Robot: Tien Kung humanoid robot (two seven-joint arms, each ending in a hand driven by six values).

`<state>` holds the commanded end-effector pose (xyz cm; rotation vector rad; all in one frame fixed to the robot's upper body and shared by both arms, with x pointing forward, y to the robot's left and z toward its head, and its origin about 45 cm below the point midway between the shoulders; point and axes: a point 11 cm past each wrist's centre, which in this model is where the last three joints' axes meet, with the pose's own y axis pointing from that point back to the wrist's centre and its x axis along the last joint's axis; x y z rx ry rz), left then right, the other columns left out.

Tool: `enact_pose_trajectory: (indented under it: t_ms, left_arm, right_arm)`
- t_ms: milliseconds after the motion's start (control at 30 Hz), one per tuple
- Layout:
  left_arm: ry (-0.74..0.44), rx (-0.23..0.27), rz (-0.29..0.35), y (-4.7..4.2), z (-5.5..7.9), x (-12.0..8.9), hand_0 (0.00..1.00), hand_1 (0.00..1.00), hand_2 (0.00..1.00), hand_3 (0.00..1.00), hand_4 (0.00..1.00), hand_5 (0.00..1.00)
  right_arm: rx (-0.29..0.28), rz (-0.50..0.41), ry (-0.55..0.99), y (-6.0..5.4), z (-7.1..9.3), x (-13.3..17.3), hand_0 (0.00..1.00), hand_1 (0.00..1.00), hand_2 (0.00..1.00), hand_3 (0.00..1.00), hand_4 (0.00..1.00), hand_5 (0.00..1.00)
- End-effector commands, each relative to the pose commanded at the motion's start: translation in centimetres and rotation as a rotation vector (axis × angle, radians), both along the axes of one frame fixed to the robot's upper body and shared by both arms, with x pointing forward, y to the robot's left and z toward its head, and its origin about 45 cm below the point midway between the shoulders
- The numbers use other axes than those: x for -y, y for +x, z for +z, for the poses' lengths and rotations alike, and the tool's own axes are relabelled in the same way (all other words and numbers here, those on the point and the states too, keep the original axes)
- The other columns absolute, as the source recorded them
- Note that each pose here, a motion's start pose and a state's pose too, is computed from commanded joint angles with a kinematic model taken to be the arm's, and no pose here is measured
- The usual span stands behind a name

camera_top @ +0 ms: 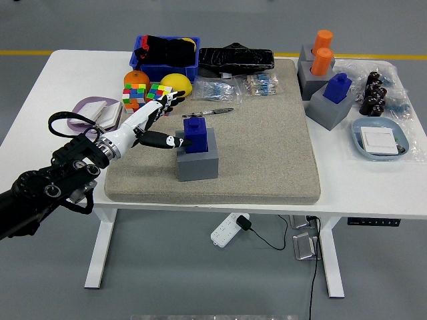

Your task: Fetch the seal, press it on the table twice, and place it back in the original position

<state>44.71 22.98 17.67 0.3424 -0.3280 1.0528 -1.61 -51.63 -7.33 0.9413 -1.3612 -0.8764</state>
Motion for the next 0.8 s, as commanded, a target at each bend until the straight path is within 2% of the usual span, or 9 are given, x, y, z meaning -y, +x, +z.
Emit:
enact_pose_trajectory:
  t_ms: [267, 400, 800]
  left_arm:
    - [0.002, 0.030, 0.044, 0.87, 1.4, -2.4, 0.993, 0.998, 0.998, 0.987, 0.998, 0.115]
    - [0.004, 0.051, 0.097, 1.44, 2.3, -4.6, 0.992, 0.998, 0.998, 0.988, 0.998, 0.118]
    - [-0.011, 0.076, 0.225, 2.27, 3.6, -8.9, 0.989, 0.998, 0.998, 0.987, 0.998, 0.139]
  right_arm:
    - [0.007, -0.004, 0.001, 0.2, 0.0, -0.1, 0.767, 0.677, 0.671, 0.617, 0.781, 0.500]
    - [0.008, -0.006, -0.001, 0.2, 0.0, 0.0, 0.767, 0.677, 0.671, 0.617, 0.782, 0.500]
    - [0.012, -0.007, -0.004, 0.4, 0.1, 0.1, 0.767, 0.677, 0.671, 0.616, 0.782, 0.500]
